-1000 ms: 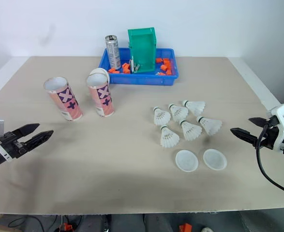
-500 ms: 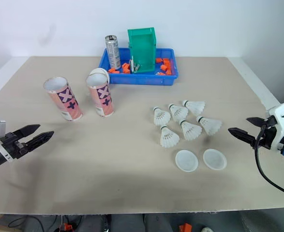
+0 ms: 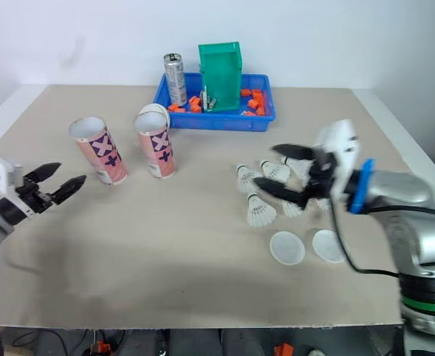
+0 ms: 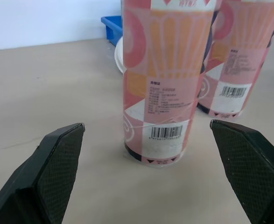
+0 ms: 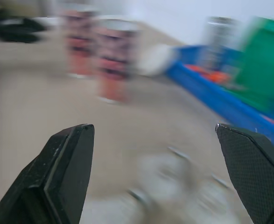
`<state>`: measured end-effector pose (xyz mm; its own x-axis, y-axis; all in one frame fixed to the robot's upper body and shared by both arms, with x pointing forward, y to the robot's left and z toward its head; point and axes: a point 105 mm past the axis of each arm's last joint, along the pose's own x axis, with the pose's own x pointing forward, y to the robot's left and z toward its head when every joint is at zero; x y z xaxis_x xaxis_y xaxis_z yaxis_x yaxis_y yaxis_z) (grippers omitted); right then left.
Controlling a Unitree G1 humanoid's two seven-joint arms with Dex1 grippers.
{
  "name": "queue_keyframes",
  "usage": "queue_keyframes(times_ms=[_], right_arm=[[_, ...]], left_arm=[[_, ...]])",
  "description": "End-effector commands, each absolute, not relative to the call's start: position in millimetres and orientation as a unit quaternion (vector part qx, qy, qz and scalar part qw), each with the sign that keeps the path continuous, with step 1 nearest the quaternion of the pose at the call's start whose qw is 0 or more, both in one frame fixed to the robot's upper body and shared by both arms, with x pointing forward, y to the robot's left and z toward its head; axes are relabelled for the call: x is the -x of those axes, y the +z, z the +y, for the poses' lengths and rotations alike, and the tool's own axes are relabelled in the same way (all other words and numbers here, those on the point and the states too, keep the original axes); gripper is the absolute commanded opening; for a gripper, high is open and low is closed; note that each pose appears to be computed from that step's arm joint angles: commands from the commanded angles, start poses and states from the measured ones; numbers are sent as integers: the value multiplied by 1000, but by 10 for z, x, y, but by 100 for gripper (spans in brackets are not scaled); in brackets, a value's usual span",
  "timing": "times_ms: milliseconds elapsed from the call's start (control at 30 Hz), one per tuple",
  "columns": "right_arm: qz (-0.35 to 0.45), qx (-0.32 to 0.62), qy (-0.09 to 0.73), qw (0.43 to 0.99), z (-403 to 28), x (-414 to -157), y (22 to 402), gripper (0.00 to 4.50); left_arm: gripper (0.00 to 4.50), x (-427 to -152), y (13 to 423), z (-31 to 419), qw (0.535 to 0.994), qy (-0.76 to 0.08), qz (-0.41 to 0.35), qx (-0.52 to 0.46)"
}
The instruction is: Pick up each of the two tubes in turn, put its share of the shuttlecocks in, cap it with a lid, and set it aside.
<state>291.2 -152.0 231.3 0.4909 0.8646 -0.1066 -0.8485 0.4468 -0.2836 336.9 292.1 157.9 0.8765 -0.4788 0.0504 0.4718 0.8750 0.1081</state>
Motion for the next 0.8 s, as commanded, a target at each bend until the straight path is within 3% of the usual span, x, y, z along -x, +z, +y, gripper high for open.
queue_keyframes(times_ms=[33,400,800], right_arm=[[-58,167,512,841,-1177,-2915,2353,446],[-68,130,541,828,-805,-2686,2233,446],[-67,104,527,841,-755,-2594,2213,446]], left_arm=[[450,-3532,1590,2861,958,-271,-37,-90],[450,-3883,1598,2687,951,-298,-44,-74],[450,-4120,1610,2404,943,-324,-28,-65]])
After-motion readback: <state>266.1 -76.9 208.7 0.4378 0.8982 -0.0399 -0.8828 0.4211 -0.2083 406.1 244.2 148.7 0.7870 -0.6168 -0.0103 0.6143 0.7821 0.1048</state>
